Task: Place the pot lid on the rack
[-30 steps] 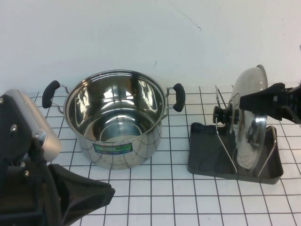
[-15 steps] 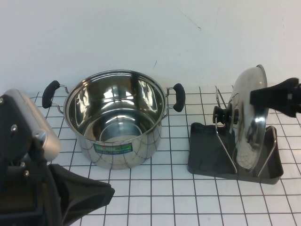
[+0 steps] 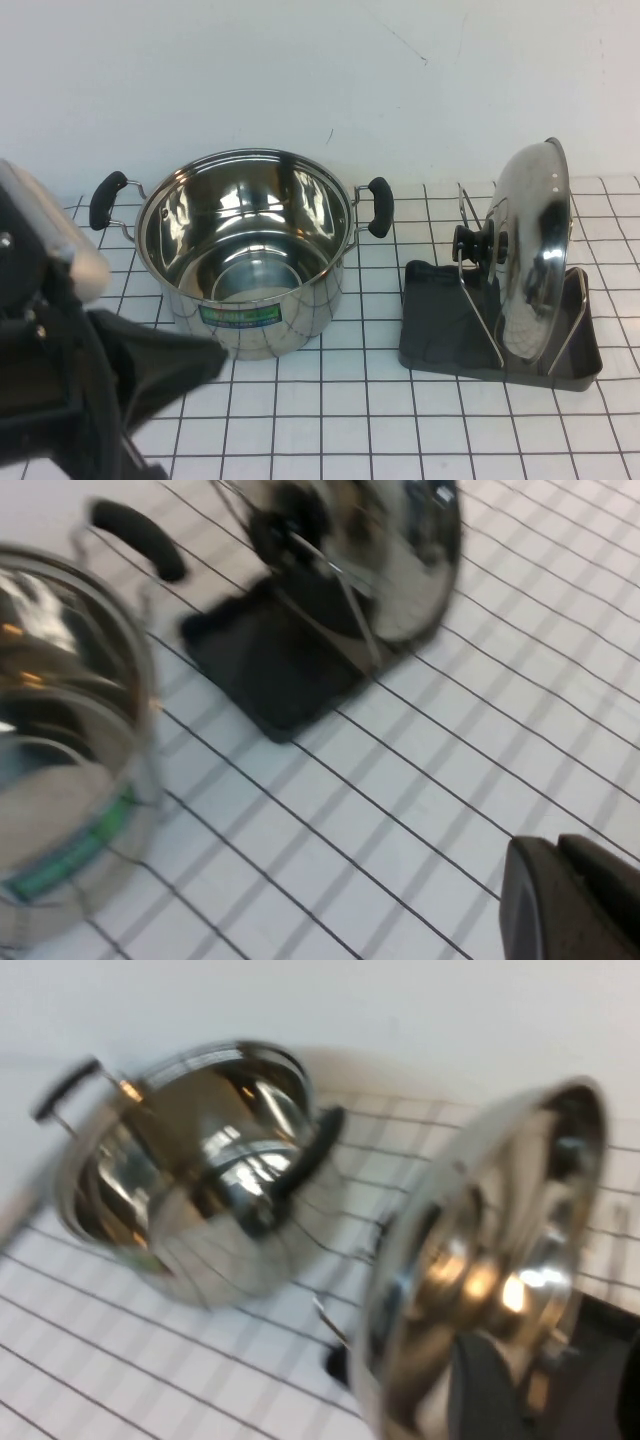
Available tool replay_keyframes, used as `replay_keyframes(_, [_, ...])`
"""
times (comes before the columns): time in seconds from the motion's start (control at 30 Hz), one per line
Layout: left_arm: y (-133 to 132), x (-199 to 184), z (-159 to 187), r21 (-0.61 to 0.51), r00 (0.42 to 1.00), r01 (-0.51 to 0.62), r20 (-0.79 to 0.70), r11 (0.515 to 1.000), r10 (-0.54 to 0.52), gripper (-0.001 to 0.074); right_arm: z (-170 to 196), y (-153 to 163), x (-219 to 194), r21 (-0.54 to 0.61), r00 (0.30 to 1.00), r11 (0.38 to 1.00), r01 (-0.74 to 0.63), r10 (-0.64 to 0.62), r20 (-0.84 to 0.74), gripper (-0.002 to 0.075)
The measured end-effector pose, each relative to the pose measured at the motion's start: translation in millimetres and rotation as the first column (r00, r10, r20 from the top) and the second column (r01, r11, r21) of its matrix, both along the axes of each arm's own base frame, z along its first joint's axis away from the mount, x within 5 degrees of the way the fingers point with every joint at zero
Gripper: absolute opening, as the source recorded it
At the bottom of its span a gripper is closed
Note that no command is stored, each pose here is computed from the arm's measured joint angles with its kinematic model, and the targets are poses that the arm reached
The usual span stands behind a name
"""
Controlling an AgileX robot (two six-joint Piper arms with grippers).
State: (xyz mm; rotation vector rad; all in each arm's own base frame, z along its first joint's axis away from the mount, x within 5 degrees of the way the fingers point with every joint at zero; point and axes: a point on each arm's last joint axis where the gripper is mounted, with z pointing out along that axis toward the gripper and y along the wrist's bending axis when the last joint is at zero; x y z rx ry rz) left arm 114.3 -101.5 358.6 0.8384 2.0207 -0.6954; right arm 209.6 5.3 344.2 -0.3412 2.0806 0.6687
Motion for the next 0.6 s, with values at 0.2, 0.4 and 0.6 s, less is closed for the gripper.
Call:
replay_keyframes(0.2, [18.3, 2.5, 12.2, 0.002, 0.969, -0.182, 0.168, 0.983, 0.179, -0.0002, 4.7, -4.7, -31.6, -0.263, 1.000, 0.965, -0.015, 0.019, 0.011, 0.0147])
replay_keyframes(0.4, [54.2, -13.2, 23.6, 0.002, 0.866, -0.433, 0.279, 0.901, 0.415, -0.0002, 14.2, -0.6, -55.4, -0.486, 0.993, 0.874, -0.004, 0.059, 0.098, 0.0015])
replay_keyframes(0.6, [85.5, -49.9, 35.5, -0.163, 0.753, -0.541, 0.342, 0.825, 0.562, -0.0002, 28.2, 16.5, -85.8, -0.695, 0.940, 0.718, -0.028, 0.256, 0.226, 0.0002])
